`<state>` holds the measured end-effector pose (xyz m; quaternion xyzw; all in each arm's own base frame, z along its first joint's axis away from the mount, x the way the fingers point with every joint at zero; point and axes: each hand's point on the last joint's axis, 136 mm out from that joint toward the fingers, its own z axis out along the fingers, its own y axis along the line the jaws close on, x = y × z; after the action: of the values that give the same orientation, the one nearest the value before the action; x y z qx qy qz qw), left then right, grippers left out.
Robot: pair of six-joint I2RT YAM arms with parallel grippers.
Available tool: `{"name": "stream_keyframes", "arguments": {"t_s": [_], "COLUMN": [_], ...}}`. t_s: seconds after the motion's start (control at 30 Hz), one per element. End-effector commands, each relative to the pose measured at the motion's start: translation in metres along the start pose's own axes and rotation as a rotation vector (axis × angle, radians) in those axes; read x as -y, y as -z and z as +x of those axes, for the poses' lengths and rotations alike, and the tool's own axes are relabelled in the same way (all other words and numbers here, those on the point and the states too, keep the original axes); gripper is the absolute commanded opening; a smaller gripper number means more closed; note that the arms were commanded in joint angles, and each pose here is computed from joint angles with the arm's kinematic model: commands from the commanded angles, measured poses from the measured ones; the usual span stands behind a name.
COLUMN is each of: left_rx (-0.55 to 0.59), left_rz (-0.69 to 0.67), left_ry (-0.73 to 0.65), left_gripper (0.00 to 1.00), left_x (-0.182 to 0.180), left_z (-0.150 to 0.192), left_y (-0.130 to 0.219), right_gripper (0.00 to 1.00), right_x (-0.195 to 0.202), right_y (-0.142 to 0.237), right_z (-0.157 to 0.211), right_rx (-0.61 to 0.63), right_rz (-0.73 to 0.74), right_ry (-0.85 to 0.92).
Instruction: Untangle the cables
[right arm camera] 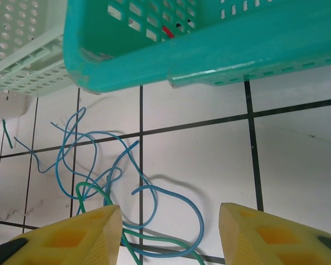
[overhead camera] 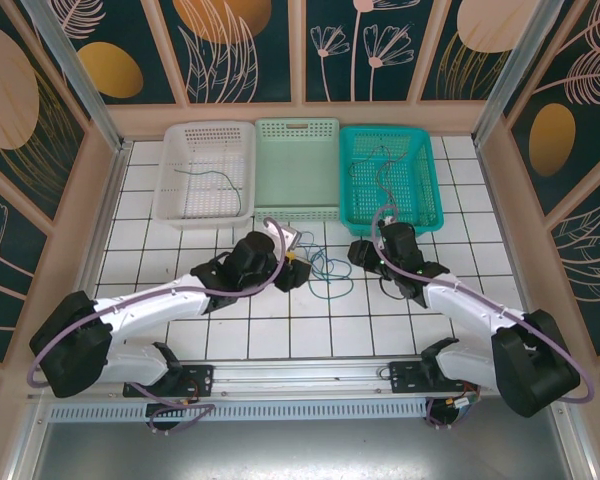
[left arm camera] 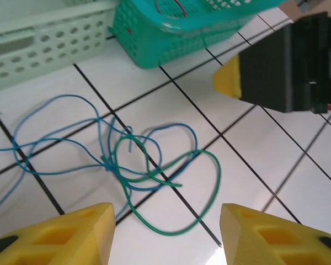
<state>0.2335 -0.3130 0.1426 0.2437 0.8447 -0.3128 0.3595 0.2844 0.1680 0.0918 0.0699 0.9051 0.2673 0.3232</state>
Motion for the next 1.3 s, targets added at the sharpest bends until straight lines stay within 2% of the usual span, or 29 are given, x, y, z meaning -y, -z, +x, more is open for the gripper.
{"name": "stream_keyframes", "arguments": {"t_s": [0.0, 0.17, 0.23, 0.37, 0.53, 0.67, 0.83, 0.97, 1.27], "left_rx": [-0.061, -0.195, -0.215, -0.214, -0.263, -0.272, -0.240, -0.214, -0.259], "left_rz": [0.132, 0.157, 0.150, 0.057, -0.077, -0.168, -0.266, -0.265, -0.280], "left_ry": [0.029, 0.059, 0.069, 0.074, 0.089, 0.111, 0.154, 0.130, 0.094], "left_gripper": [0.54, 0.53, 0.55, 0.63, 0.67, 0.67, 0.67, 0.67, 0.61], "left_x": [0.029, 0.042, 0.040, 0.023, 0.000, -0.016, -0.041, -0.041, -0.048], "left_z": [0.019, 0.053, 0.059, 0.061, 0.070, 0.071, 0.067, 0.060, 0.071], "left_y": [0.000, -0.026, -0.031, -0.040, -0.066, -0.079, -0.076, -0.078, -0.098], "right_gripper": [0.50, 0.51, 0.51, 0.53, 0.54, 0.55, 0.55, 0.55, 0.56], "right_x": [0.000, -0.001, 0.001, 0.004, 0.005, 0.005, 0.008, 0.009, 0.011], "right_y": [0.003, 0.004, 0.005, 0.008, 0.008, 0.010, 0.013, 0.012, 0.015], "right_z": [-0.010, -0.012, -0.012, -0.012, -0.012, -0.012, -0.012, -0.011, -0.013], "right_rx": [0.046, 0.051, 0.053, 0.061, 0.065, 0.068, 0.080, 0.080, 0.088], "right_rz": [-0.008, -0.008, -0.002, 0.004, 0.000, 0.001, 0.003, -0.002, 0.009], "right_ry": [-0.022, -0.023, -0.022, -0.024, -0.033, -0.031, -0.035, -0.040, -0.040]}}
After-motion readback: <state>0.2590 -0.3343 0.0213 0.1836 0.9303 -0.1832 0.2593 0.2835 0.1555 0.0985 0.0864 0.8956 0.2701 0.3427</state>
